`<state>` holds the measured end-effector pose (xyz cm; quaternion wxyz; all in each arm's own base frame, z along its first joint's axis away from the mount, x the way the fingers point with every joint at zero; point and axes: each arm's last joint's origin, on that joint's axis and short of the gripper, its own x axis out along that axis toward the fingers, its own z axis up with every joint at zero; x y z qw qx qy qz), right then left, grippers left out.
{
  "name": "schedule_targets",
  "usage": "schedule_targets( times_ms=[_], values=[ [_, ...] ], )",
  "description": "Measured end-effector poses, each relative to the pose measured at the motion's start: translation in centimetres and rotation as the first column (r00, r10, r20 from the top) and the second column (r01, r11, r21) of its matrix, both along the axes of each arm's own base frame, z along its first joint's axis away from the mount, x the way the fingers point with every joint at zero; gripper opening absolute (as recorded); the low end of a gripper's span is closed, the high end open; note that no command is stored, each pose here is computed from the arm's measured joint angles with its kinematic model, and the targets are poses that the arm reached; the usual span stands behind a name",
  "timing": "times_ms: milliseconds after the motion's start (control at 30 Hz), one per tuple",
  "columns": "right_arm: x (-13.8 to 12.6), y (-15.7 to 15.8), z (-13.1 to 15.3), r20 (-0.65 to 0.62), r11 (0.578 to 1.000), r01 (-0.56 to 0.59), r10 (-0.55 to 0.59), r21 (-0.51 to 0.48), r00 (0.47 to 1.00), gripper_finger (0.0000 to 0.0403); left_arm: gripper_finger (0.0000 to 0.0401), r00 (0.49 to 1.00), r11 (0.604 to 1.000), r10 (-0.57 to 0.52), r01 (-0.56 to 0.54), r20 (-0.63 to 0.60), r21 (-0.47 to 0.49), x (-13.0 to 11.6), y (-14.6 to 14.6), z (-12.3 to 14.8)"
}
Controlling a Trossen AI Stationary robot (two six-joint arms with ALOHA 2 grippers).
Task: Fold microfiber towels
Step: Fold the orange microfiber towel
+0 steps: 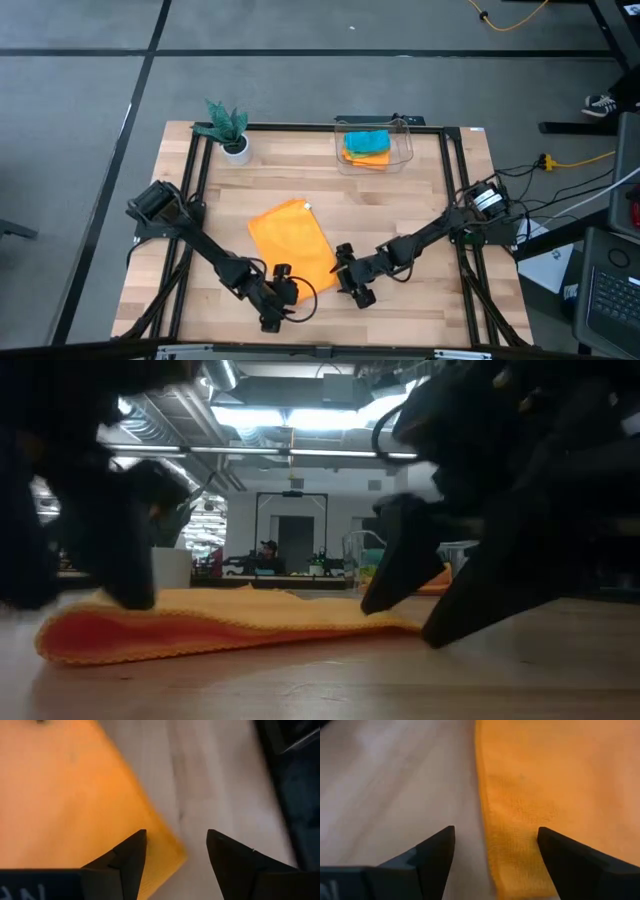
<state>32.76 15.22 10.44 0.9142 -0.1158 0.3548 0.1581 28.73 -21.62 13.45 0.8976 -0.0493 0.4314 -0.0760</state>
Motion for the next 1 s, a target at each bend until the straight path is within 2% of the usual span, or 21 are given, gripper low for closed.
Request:
schedule_targets(
  times_ms=[300, 467, 700, 867, 1000],
  values=[
    [0.4, -0.4, -1.0, -0.029, 0.998, 0.053, -0.052, 0.044, 0.998, 0.0269, 0.0203, 0.998, 0.999, 0.015, -0.013, -0.057, 0.035, 0.1, -0.3, -2.5],
    [0.3, -0.4, -1.1, -0.05, 0.995, 0.077, -0.074, 0.058, 0.996, 0.0244, 0.0196, 0.995, 0.994, -0.036, 0.046, -0.092, 0.104, -0.3, -0.2, -2.8],
    [0.1, -0.2, -1.2, -0.08, 0.974, 0.189, -0.179, 0.128, 0.981, 0.0147, 0.0141, 0.993, 0.976, -0.064, 0.083, -0.099, 0.2, -0.9, -0.2, -2.9],
    [-0.4, 1.2, -1.2, -0.074, 0.975, 0.169, -0.159, 0.148, 0.985, 0.0065, 0.0085, 0.991, 0.97, -0.086, 0.106, -0.098, 0.218, -0.9, -0.2, -2.9],
    [-0.9, 2.0, -1.2, -0.085, 0.97, 0.175, -0.163, 0.171, 0.983, 0.0013, 0.0022, 0.992, 0.968, -0.079, 0.099, -0.095, 0.23, -0.9, -0.2, -3.0]
  ],
)
